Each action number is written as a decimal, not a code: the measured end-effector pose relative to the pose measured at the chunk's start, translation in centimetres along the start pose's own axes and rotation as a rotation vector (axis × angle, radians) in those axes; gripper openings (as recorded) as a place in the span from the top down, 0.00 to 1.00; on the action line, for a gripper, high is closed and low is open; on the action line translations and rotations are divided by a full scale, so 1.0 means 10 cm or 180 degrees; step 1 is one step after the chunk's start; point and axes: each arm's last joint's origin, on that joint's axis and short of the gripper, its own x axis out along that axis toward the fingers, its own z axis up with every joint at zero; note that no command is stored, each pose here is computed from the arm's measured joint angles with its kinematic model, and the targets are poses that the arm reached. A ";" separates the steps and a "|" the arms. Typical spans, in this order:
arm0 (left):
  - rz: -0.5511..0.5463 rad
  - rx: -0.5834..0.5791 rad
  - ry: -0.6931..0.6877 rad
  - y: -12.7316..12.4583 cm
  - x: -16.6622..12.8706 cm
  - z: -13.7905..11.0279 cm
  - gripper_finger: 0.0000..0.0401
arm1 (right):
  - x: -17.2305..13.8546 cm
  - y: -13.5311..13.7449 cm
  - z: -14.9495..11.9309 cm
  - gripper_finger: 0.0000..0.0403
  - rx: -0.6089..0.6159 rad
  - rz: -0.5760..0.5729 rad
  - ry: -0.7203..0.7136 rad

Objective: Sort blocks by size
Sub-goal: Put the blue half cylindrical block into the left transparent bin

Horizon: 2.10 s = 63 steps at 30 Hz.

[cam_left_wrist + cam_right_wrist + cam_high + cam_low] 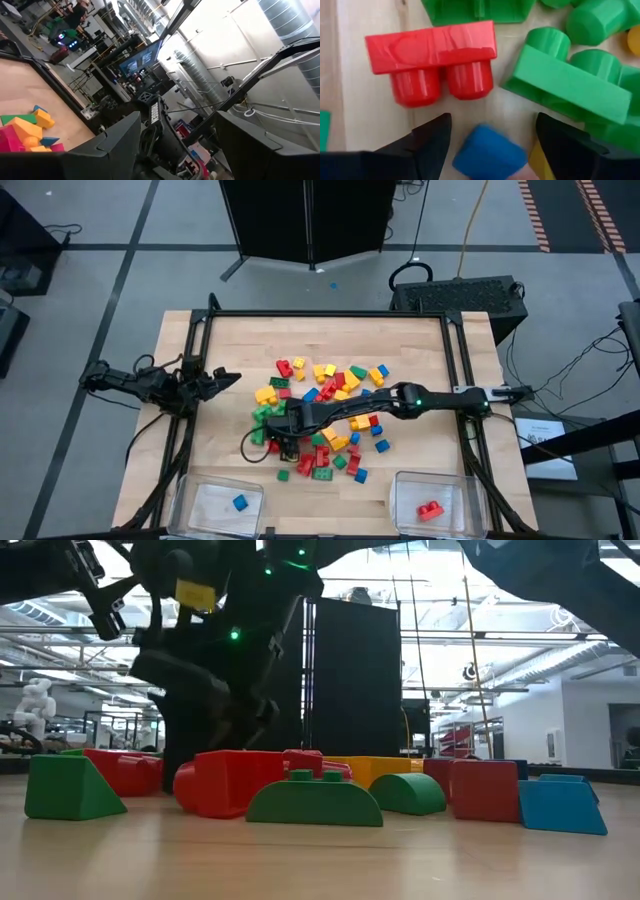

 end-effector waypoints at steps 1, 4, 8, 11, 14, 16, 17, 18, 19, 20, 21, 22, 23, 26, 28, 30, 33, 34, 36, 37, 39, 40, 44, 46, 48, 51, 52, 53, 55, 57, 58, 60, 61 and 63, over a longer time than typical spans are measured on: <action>0.0001 0.0001 0.0002 0.00 0.00 0.00 0.36 | 0.00 -0.01 0.00 0.30 0.0010 -0.0004 -0.0001; 0.0001 0.0004 0.0010 0.00 0.00 0.00 0.36 | 0.00 -0.02 -0.02 0.30 0.0018 -0.0018 0.0069; 0.0004 0.0010 0.0031 0.00 0.00 -0.01 0.36 | 0.00 -0.02 -0.04 0.32 0.0005 -0.0026 0.0146; 0.0045 0.0029 0.0071 0.02 0.00 -0.02 0.36 | 0.00 -0.03 -0.05 0.40 0.0000 -0.0036 0.0186; 0.0051 0.0032 0.0076 0.02 0.00 -0.02 0.36 | -0.01 -0.02 -0.06 0.50 -0.0008 -0.0051 0.0205; 0.0050 0.0031 0.0075 0.02 0.00 -0.02 0.36 | -0.01 -0.03 -0.06 0.54 -0.0002 -0.0057 0.0210; 0.0050 0.0030 0.0075 0.02 0.00 -0.02 0.36 | 0.00 -0.04 -0.06 0.54 0.0001 -0.0058 0.0210; 0.0049 0.0030 0.0074 0.02 0.00 -0.02 0.36 | 0.00 -0.04 -0.06 0.54 0.0004 -0.0059 0.0211; 0.0049 0.0030 0.0074 0.02 0.00 -0.02 0.36 | 0.00 -0.05 -0.06 0.54 0.0012 -0.0060 0.0213; 0.0049 0.0030 0.0074 0.02 0.00 -0.02 0.36 | 0.00 -0.05 -0.06 0.54 0.0031 -0.0061 0.0217; 0.0049 0.0030 0.0074 0.02 0.00 -0.02 0.36 | 0.00 -0.06 -0.06 0.54 0.0053 -0.0062 0.0219; 0.0047 0.0029 0.0073 0.02 0.00 -0.02 0.36 | 0.00 -0.06 -0.06 0.54 0.0079 -0.0066 0.0221; 0.0047 0.0029 0.0071 0.02 0.00 -0.02 0.36 | 0.00 -0.06 -0.06 0.54 0.0084 -0.0067 0.0221; 0.0043 0.0026 0.0067 0.02 0.00 -0.02 0.36 | -0.03 -0.06 -0.06 0.54 0.0114 -0.0075 0.0232; 0.0043 0.0025 0.0066 0.02 0.00 -0.02 0.36 | -0.09 -0.06 -0.05 0.54 0.0116 -0.0077 0.0234; 0.0043 0.0026 0.0067 0.02 0.00 -0.02 0.36 | -0.19 -0.05 -0.05 0.54 0.0101 -0.0097 0.0240; 0.0051 0.0030 0.0073 0.02 0.00 -0.02 0.36 | -0.46 -0.01 0.05 0.54 0.0106 -0.0009 -0.0037; 0.0054 0.0034 0.0076 0.02 0.00 -0.02 0.36 | -0.57 0.02 0.08 0.54 0.0082 0.0025 -0.0135; 0.0071 0.0044 0.0089 0.02 0.00 -0.03 0.36 | -0.76 0.13 0.17 0.54 -0.0016 0.0163 -0.0481; 0.0080 0.0046 0.0097 0.03 0.00 -0.03 0.36 | -0.83 0.20 0.21 0.54 -0.0087 0.0256 -0.0650; 0.0095 0.0051 0.0110 0.03 0.00 -0.03 0.36 | -0.96 0.37 0.28 0.54 -0.0234 0.0525 -0.1020; 0.0099 0.0051 0.0113 0.03 0.00 -0.03 0.36 | -1.00 0.45 0.31 0.54 -0.0313 0.0651 -0.1198; 0.0104 0.0049 0.0102 0.03 0.00 -0.03 0.36 | -1.16 0.75 0.40 0.54 -0.0670 0.1039 -0.1863; 0.0112 0.0052 0.0109 0.04 0.00 -0.04 0.36 | -1.18 0.86 0.41 0.54 -0.0874 0.1072 -0.2093; 0.0116 0.0054 0.0113 0.04 0.00 -0.04 0.36 | -1.19 0.95 0.41 0.54 -0.1095 0.1137 -0.2258; 0.0115 0.0059 0.0113 0.04 0.00 -0.04 0.36 | -1.14 1.02 0.43 0.54 -0.1214 0.1241 -0.2440; 0.0116 0.0057 0.0113 0.04 0.00 -0.04 0.36 | -1.12 1.03 0.43 0.54 -0.1233 0.1273 -0.2452; 0.0118 0.0057 0.0116 0.04 0.00 -0.04 0.36 | -1.08 1.03 0.44 0.54 -0.1235 0.1309 -0.2517; 0.0138 0.0065 0.0136 0.05 0.00 -0.04 0.36 | -1.03 1.05 0.45 0.54 -0.1250 0.1386 -0.2570; 0.0143 0.0061 0.0140 0.05 0.00 -0.05 0.36 | -0.93 1.06 0.45 0.54 -0.1249 0.1480 -0.2594; 0.0158 0.0068 0.0154 0.05 0.00 -0.05 0.36 | -0.87 1.08 0.44 0.54 -0.1219 0.1514 -0.2586; 0.0171 0.0073 0.0168 0.06 0.00 -0.05 0.36 | -0.80 1.10 0.41 0.54 -0.1186 0.1613 -0.2492; 0.0171 0.0074 0.0167 0.06 0.00 -0.05 0.36 | -0.76 1.11 0.40 0.54 -0.1157 0.1653 -0.2475; 0.0175 0.0076 0.0170 0.06 0.00 -0.05 0.36 | -0.74 1.14 0.38 0.54 -0.1155 0.1733 -0.2404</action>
